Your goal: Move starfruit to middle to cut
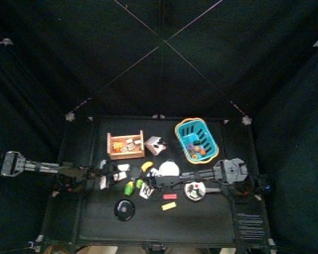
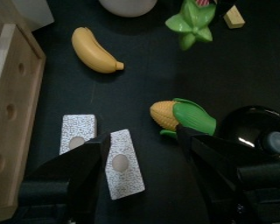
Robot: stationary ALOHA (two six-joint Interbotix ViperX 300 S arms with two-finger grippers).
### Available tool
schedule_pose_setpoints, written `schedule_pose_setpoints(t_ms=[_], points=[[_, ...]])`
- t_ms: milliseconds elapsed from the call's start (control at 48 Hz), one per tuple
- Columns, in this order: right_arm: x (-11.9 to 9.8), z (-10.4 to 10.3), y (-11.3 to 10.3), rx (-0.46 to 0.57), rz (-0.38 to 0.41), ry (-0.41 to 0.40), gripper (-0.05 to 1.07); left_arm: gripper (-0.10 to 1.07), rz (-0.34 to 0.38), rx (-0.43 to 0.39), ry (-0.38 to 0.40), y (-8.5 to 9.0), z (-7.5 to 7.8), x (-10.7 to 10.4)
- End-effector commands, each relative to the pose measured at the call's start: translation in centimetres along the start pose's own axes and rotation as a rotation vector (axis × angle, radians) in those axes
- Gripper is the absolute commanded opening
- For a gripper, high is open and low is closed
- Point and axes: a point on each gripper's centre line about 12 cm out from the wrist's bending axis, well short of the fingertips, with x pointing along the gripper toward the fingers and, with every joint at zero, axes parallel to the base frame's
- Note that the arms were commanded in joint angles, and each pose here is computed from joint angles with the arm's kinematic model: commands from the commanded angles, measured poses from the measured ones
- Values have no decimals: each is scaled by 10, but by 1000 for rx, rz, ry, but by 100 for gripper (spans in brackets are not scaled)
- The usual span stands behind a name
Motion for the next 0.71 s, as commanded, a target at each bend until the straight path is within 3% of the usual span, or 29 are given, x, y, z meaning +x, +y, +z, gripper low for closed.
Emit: schedule_pose_setpoints(t_ms=[0, 146, 375, 688], points=[[-34, 5, 6, 72, 55, -67, 68, 94, -3, -2, -13, 0, 4, 0], [-41, -10, 5, 204, 122, -120, 68, 94, -3, -2, -13, 0, 4, 0], [-33, -38, 1, 422, 304, -171, 67, 94, -10, 4, -24, -1, 6, 0], [-24, -68, 8, 666, 307, -136, 67, 94, -14, 5, -34, -2, 9, 0]])
